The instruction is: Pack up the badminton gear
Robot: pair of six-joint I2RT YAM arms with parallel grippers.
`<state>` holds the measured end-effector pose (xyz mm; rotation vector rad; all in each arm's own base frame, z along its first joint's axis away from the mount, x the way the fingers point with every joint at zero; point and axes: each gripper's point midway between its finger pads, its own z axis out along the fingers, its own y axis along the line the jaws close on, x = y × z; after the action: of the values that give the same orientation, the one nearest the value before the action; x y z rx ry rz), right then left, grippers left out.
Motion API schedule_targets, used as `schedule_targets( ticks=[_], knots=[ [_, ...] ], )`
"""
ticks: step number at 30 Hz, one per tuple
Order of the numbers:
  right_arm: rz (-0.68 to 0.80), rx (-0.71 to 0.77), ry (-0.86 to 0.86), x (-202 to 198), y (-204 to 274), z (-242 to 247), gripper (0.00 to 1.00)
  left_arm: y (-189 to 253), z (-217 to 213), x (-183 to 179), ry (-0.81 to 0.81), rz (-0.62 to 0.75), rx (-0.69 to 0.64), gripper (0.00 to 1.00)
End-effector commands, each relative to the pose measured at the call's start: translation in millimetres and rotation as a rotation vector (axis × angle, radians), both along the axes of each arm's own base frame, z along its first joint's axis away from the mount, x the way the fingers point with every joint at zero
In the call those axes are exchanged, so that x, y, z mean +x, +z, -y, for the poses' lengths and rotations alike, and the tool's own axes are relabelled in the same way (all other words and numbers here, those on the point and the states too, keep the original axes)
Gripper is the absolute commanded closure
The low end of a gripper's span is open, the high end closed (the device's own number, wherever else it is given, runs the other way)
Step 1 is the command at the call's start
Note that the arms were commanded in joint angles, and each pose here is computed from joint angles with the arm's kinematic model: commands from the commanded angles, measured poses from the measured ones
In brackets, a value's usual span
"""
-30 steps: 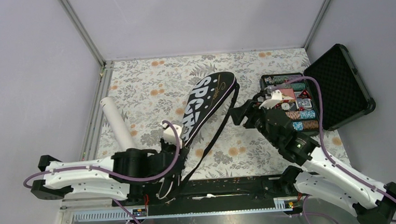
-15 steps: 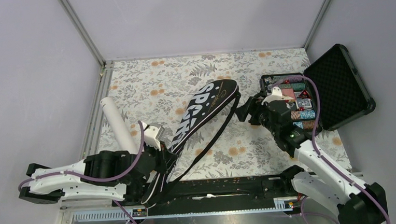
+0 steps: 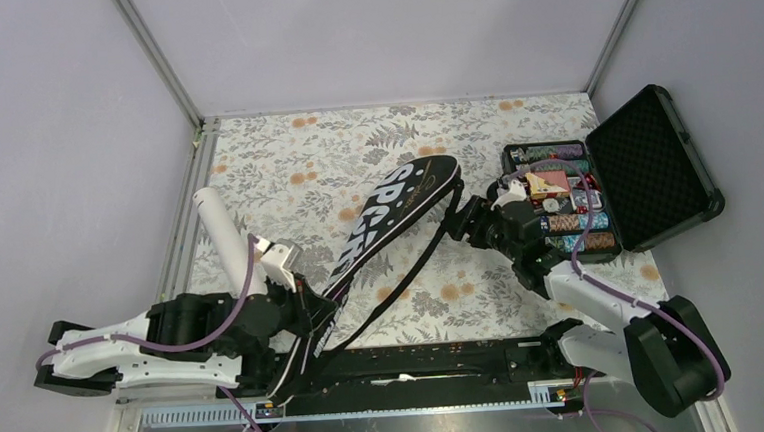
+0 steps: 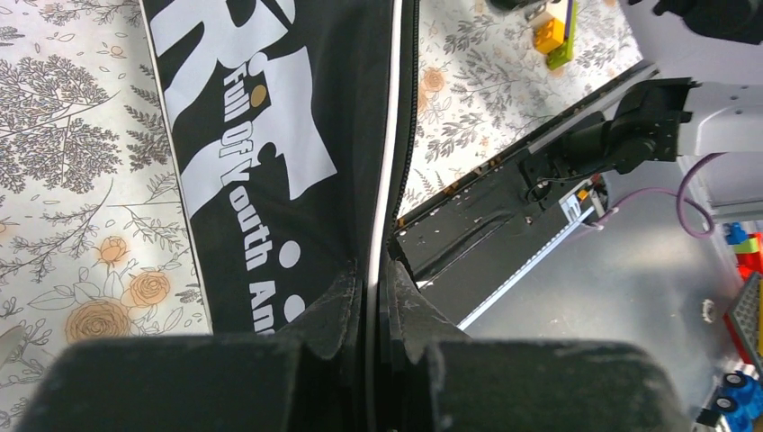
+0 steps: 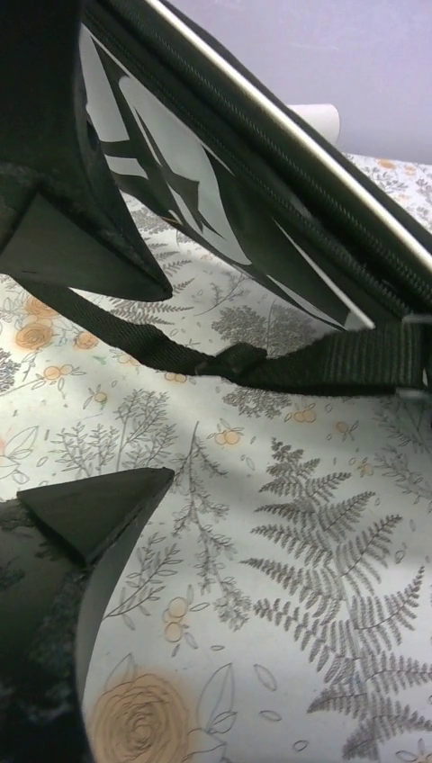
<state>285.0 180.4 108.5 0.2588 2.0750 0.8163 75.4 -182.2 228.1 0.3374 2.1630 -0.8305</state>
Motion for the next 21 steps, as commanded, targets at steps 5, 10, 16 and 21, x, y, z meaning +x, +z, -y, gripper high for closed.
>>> schedule_targets(
  ticks=[5, 10, 16, 21],
  knots=[
    [0.116, 0.19, 0.128, 19.6, 37.4, -34.4, 0.29, 33.0, -1.4, -0.2, 0.022, -0.02, -0.208, 1.0],
    [0.125, 0.337, 0.252, 16.8, 51.9, -61.7, 0.37, 33.5, -3.4, 2.1, 0.035, -0.014, -0.213, 1.0],
    [0.161, 0.519, 0.283, 2.4, 99.7, -66.6, 0.72, 23.5, -6.8, 5.1, 0.059, -0.013, -0.16, 1.0],
    [0.232, 0.591, 0.278, -7.2, 165.5, -60.5, 0.73, 13.7, -6.9, 4.4, 0.063, -0.024, -0.136, 1.0]
  ],
)
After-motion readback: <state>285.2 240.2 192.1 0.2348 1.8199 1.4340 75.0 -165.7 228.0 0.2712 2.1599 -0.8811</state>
